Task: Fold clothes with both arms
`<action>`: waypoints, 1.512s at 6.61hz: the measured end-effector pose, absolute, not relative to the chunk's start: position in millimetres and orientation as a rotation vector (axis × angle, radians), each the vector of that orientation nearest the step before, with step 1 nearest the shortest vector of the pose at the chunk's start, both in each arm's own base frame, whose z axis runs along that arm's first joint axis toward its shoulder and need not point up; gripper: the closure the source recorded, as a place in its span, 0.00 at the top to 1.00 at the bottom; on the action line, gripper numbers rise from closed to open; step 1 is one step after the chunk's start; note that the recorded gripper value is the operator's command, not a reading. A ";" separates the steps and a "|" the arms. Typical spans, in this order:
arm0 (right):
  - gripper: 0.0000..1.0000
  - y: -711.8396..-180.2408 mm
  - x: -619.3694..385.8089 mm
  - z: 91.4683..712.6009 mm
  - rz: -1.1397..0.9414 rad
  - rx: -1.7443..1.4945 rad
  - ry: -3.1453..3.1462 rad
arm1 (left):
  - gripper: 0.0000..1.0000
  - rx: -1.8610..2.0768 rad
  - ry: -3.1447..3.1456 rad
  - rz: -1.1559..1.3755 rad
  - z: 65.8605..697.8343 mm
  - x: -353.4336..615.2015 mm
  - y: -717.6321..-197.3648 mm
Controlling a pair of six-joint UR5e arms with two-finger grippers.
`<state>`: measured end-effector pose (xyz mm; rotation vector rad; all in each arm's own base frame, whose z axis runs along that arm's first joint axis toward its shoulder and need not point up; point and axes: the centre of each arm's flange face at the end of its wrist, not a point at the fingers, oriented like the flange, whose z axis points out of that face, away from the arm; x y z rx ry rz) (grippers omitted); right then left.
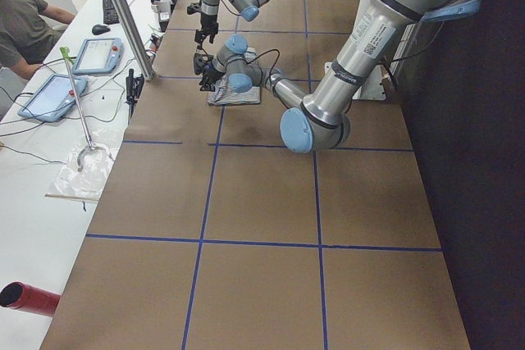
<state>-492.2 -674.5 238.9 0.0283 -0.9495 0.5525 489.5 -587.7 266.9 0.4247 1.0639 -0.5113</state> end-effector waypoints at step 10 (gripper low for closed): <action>0.00 -580.9 -549.1 245.9 0.453 0.059 -0.969 | 0.00 0.320 1.123 -0.449 258.4 510.9 -554.3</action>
